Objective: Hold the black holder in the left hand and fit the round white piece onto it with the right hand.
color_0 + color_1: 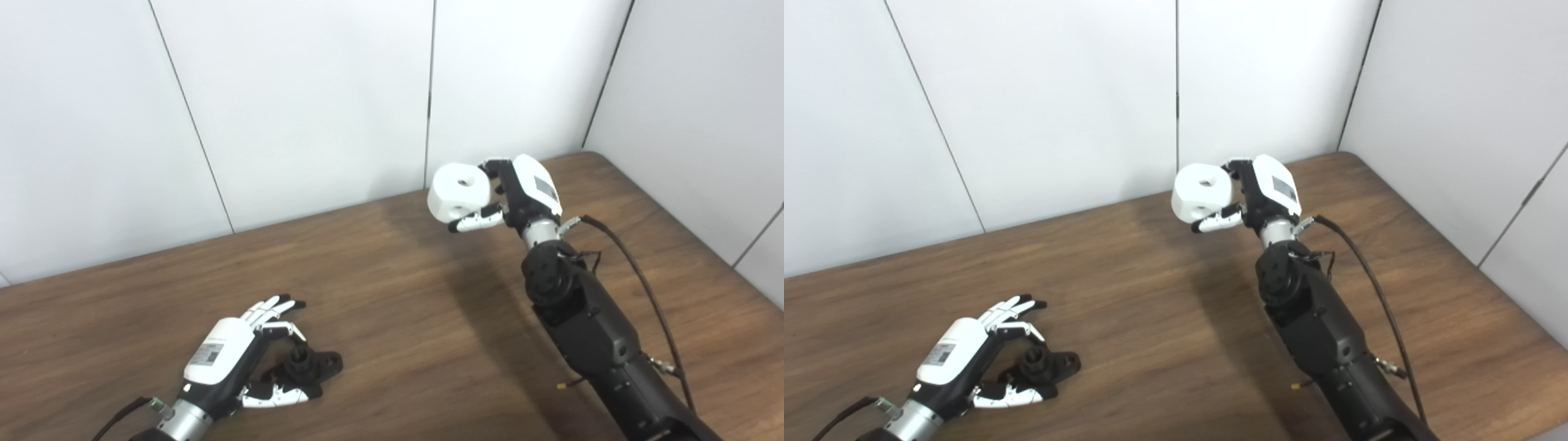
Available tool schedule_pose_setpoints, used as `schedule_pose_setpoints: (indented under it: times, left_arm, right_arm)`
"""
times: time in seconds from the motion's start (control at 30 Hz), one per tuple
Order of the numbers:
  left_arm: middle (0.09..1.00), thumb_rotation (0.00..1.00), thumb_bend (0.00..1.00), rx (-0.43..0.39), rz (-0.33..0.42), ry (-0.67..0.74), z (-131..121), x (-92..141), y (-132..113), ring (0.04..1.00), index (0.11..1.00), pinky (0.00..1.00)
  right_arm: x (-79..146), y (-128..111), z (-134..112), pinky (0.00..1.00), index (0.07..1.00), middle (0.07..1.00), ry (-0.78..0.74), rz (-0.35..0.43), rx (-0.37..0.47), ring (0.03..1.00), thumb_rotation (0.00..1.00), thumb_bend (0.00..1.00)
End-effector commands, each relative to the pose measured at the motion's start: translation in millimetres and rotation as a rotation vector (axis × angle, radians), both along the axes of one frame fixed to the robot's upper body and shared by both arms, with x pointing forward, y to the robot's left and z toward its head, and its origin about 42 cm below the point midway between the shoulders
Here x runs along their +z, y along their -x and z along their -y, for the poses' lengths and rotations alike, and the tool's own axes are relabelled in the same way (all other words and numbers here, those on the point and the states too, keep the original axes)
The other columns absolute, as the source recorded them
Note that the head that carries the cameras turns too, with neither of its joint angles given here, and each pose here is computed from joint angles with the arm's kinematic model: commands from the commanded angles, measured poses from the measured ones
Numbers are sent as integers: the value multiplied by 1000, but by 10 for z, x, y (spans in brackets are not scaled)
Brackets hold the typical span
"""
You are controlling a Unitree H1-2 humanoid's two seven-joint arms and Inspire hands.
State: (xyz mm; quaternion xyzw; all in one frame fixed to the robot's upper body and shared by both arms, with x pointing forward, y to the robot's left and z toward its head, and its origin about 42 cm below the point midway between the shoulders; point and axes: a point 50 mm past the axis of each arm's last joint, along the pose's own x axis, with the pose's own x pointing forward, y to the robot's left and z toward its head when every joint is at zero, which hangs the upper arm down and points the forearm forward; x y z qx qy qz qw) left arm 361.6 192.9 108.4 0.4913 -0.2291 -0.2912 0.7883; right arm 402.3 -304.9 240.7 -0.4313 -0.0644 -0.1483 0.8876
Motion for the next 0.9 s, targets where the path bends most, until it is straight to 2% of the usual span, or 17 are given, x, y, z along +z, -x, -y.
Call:
schedule_pose_setpoints:
  times: [0.0, 0.2, 0.4, 0.67, 0.87]
  left_arm:
    - [889, 53, 523, 3, -277, -261, -264, -837, 624, 949, 485, 929]
    - [897, 54, 524, 6, -277, -254, -222, -821, 613, 956, 485, 943]
    - [902, 54, 524, 10, -286, -249, -159, -824, 598, 964, 485, 955]
    - [908, 57, 524, 5, -287, -257, -49, -850, 588, 969, 485, 959]
    - [910, 58, 524, 9, -287, -253, 26, -849, 581, 970, 485, 954]
  right_arm:
    - [323, 25, -146, 669, 480, 743, 1, 114, 77, 778, 138, 521]
    - [433, 137, -398, 638, 480, 738, 8, 137, 194, 749, 132, 523]
    - [479, 262, -622, 639, 480, 744, 27, 101, 328, 755, 132, 523]
    - [396, 390, -938, 649, 480, 743, 68, 61, 495, 756, 131, 523]
    - [323, 427, -1180, 697, 480, 745, 90, 25, 559, 759, 133, 524]
